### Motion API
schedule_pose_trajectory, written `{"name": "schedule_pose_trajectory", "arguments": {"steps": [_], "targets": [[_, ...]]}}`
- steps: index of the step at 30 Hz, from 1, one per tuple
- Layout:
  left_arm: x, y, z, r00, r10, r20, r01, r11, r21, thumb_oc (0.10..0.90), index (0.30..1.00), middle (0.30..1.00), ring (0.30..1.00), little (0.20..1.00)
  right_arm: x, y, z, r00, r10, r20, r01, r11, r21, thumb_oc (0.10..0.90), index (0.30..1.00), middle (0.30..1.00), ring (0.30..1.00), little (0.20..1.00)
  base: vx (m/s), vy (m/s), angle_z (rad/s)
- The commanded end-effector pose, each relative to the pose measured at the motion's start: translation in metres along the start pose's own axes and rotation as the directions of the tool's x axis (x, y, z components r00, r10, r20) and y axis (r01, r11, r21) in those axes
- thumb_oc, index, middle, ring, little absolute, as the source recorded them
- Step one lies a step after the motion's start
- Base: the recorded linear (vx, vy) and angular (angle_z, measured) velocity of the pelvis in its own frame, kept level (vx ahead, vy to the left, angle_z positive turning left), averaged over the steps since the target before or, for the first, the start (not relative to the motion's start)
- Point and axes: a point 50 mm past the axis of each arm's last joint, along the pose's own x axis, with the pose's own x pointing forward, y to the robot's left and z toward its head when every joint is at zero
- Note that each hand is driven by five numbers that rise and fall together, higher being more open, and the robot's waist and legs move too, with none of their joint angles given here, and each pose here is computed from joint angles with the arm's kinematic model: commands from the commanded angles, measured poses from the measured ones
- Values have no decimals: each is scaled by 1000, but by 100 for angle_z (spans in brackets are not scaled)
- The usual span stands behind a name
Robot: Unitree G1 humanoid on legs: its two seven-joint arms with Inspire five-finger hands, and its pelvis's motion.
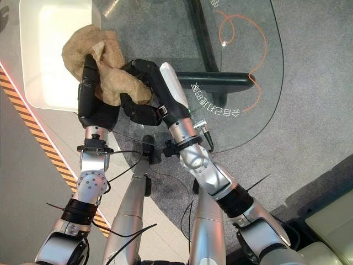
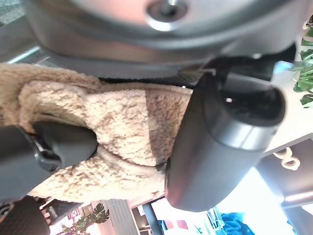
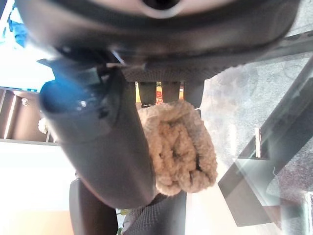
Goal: Wipe the table with a cloth and put it in the basket.
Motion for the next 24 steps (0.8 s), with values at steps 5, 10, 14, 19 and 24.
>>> {"name": "schedule_pose_trajectory", "arguments": {"steps": [5,10,14,19,24], "targets": [[24,-75,26,895,-393,211,393,919,44,100,300,300,300,200,22,-8,53,964,-57,259,53,998,24,734,844,844,844,834,0,0,0],[24,-73,34,892,-348,288,349,936,52,100,300,300,300,200,22,-8,53,965,-66,255,59,998,36,800,900,900,900,900,0,0,0],[24,-72,42,884,-309,350,305,950,68,100,300,300,300,200,23,-9,54,964,-76,255,68,997,41,800,900,900,900,900,0,0,0],[23,-70,48,880,-253,401,242,967,78,100,300,300,300,200,23,-9,55,963,-82,257,74,996,43,800,900,900,900,900,0,0,0],[21,-69,53,867,-214,450,191,977,95,100,300,300,300,200,24,-9,55,961,-89,261,80,996,47,800,900,900,900,900,0,0,0]]}}
